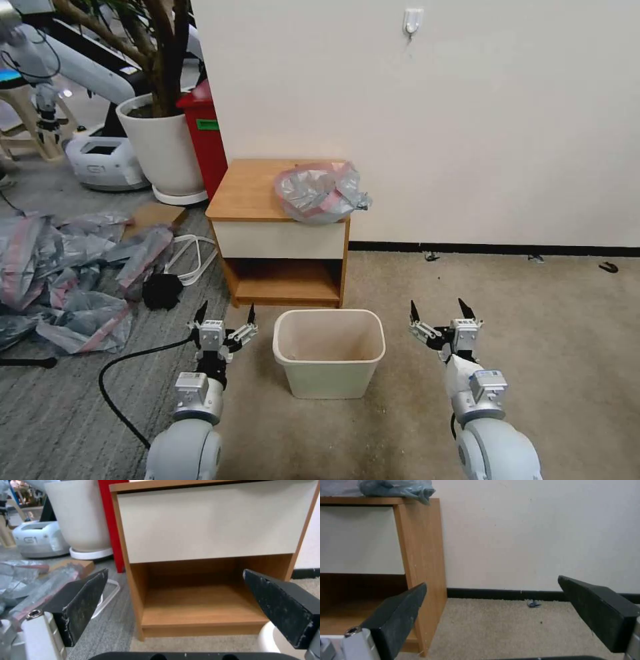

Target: Pick up the garbage bag from the table and place it over the trash can.

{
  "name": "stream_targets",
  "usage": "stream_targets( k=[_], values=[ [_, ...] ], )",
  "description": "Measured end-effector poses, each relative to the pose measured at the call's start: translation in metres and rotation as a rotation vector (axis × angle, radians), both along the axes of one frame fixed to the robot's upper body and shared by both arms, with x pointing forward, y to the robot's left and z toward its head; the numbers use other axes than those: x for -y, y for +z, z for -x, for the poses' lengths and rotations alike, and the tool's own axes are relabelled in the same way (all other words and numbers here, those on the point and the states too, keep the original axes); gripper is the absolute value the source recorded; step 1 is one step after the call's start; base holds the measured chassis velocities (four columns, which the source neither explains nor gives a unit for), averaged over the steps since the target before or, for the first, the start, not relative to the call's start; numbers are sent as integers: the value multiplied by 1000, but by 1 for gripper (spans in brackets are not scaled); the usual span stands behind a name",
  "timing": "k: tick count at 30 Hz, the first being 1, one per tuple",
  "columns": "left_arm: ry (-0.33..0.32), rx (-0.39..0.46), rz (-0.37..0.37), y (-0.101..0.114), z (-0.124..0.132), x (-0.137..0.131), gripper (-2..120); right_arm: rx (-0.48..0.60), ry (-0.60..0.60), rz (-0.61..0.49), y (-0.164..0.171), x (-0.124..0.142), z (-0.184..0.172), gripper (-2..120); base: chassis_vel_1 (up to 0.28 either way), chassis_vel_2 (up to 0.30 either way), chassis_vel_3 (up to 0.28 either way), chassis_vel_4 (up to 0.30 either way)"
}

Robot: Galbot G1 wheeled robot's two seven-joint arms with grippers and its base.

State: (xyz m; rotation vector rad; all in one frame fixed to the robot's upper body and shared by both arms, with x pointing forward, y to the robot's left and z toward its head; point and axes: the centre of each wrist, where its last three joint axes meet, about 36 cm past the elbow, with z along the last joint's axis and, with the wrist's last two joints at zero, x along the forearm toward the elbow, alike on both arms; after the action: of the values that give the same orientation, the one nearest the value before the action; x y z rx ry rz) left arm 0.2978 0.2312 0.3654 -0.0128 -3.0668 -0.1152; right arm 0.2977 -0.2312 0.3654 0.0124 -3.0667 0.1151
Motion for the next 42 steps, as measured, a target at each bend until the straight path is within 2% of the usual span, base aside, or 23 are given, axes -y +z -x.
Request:
stream_targets(
  k=[33, 37, 38, 40, 42],
  values=[
    [0, 0, 1, 1, 0, 0, 100, -1, -2, -1, 1, 0, 1, 100, 0, 0, 0, 0],
    [15, -1, 15, 15, 8, -4, 100, 10, -36, -32, 21, 3, 10, 100, 0, 0, 0, 0],
    [32, -7, 28, 29, 15, -8, 100, 16, -62, -56, 36, 6, 18, 100, 0, 0, 0, 0],
    [39, -10, 35, 36, 20, -9, 100, 20, -75, -68, 45, 7, 22, 100, 0, 0, 0, 0],
    [60, -17, 59, 62, 33, -14, 100, 30, -114, -101, 70, 11, 35, 100, 0, 0, 0, 0]
  ],
)
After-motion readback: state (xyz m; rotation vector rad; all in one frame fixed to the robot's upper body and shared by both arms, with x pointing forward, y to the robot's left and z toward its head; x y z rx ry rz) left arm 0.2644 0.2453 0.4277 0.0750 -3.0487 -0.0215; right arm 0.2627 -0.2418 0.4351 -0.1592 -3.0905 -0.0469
